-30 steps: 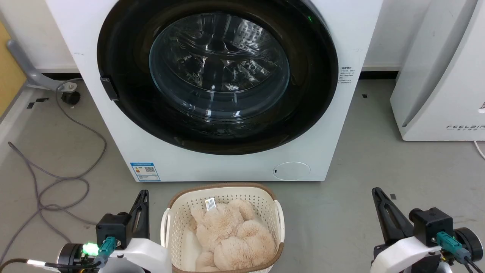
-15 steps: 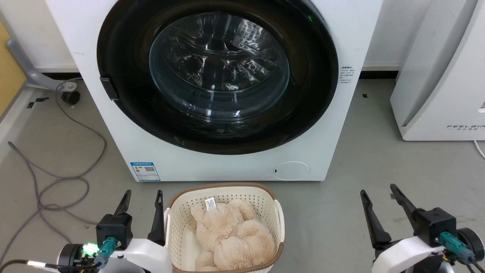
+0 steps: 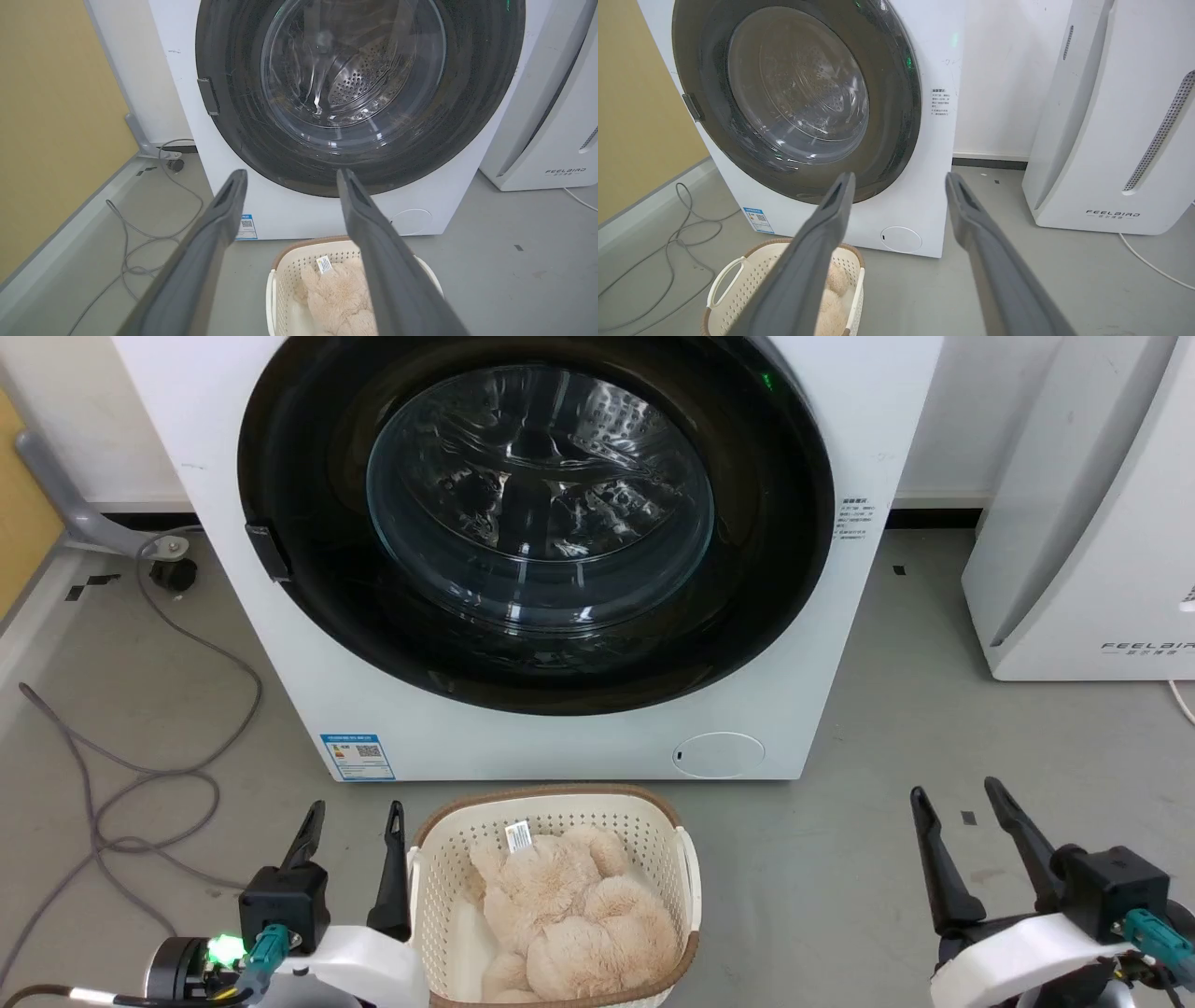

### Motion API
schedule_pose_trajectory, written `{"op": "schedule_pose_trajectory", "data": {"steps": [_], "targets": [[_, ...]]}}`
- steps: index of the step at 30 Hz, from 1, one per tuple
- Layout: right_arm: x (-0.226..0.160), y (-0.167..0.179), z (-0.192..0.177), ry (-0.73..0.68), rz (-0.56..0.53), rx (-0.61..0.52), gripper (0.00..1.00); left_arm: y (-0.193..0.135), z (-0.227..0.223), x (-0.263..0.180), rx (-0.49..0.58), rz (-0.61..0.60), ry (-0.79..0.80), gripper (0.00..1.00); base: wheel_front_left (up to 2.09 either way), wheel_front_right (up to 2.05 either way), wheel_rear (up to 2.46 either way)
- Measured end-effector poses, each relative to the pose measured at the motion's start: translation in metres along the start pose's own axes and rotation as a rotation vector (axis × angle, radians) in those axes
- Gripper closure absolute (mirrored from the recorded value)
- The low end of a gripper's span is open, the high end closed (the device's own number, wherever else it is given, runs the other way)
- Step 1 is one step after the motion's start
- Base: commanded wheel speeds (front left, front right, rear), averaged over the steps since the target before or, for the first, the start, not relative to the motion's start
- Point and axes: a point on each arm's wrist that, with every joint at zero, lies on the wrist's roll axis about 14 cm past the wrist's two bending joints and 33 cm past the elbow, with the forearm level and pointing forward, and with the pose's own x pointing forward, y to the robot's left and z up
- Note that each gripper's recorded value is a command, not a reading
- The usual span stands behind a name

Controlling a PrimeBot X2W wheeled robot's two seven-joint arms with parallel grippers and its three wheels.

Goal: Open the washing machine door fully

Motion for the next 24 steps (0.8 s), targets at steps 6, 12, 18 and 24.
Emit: {"op": "schedule_pose_trajectory", "data": {"steps": [6,12,18,24], "targets": [[0.0,-0.002,0.004,-0.021,-0.008,0.044,0.0,0.0,0.0,0.0,-0.003,0.005,-0.006,0.0,0.0,0.0,0.0],[0.0,-0.006,0.007,-0.044,-0.018,0.104,1.0,0.001,0.001,0.0,-0.008,0.012,-0.016,0.0,0.0,0.0,0.0],[0.001,-0.014,0.009,-0.067,-0.043,0.213,1.0,0.002,0.0,0.0,-0.014,0.022,-0.022,0.0,0.0,0.0,0.0],[0.006,-0.025,0.008,-0.094,-0.08,0.394,1.0,0.004,0.0,0.001,-0.015,0.028,-0.027,0.0,0.0,0.0,0.0]]}}
